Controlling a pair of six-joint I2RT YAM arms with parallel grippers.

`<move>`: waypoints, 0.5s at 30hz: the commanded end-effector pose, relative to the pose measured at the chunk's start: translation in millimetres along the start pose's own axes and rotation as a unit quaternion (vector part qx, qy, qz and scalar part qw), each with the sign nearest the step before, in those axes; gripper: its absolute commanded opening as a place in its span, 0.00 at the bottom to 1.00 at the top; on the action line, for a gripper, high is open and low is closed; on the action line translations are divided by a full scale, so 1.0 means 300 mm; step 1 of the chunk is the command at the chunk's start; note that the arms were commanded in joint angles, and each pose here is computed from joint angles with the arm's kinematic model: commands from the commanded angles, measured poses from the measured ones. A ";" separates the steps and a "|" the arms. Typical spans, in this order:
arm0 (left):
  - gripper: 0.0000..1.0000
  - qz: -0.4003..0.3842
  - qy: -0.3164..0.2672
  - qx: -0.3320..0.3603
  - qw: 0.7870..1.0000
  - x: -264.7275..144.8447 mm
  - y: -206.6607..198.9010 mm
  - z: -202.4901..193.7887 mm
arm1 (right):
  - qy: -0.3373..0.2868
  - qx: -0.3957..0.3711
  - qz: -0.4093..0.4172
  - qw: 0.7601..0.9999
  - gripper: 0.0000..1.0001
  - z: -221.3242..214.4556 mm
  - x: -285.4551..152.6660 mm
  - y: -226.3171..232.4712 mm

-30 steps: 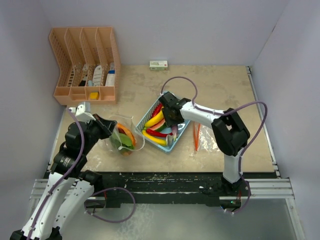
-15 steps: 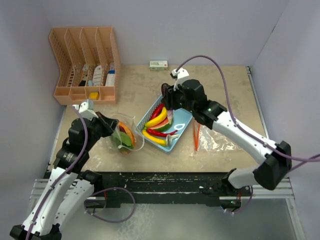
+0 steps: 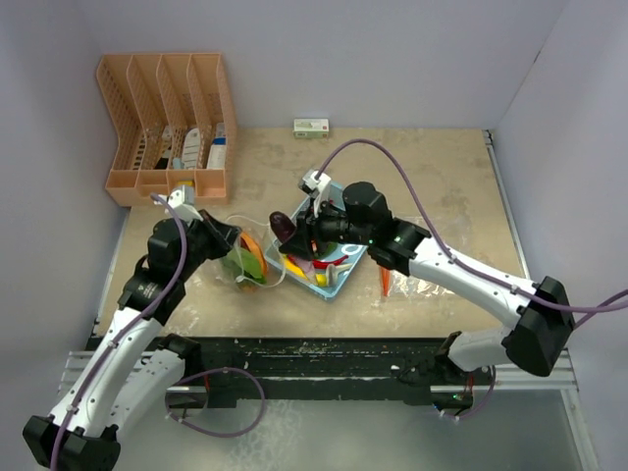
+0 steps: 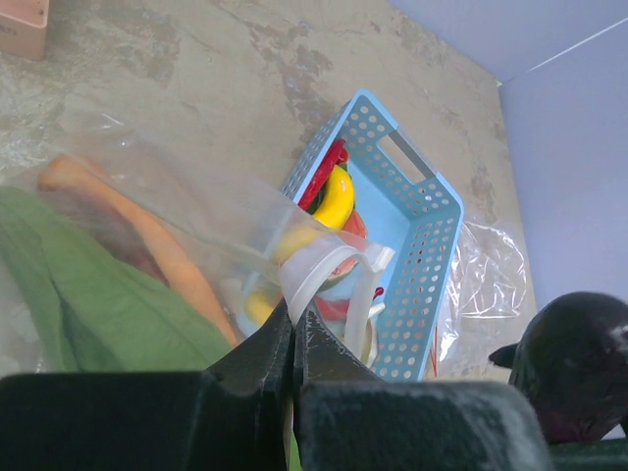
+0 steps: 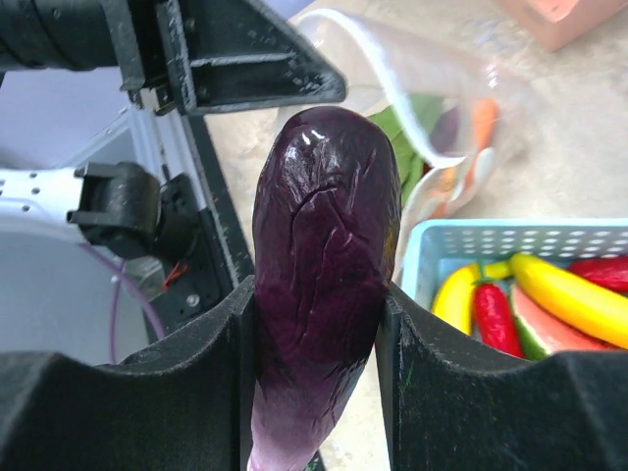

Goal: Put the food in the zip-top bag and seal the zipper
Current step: Place the fake vegetable in the zipper food storage bag.

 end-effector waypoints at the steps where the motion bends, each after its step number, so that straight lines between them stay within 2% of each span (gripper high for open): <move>1: 0.00 -0.027 -0.038 -0.011 0.999 0.012 -0.037 0.054 | 0.030 0.018 0.078 0.996 0.03 0.005 0.022 0.084; 8: 0.00 -0.029 -0.041 -0.007 0.999 0.016 -0.036 0.053 | 0.092 0.068 0.105 0.988 0.03 -0.069 0.106 0.083; 15: 0.00 -0.051 -0.041 -0.005 0.998 0.017 -0.064 0.060 | 0.107 0.103 0.059 0.987 0.03 -0.078 0.181 0.029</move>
Point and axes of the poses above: each gripper's point midway between its finger pads, its own x axis out along the fingers, its own y axis along the line the jaws close on, z = x × y, the point moved 2 cm from there along -x, back along the fingers, and after that the axes turned 10 degrees about x, right-handed, at the moved point
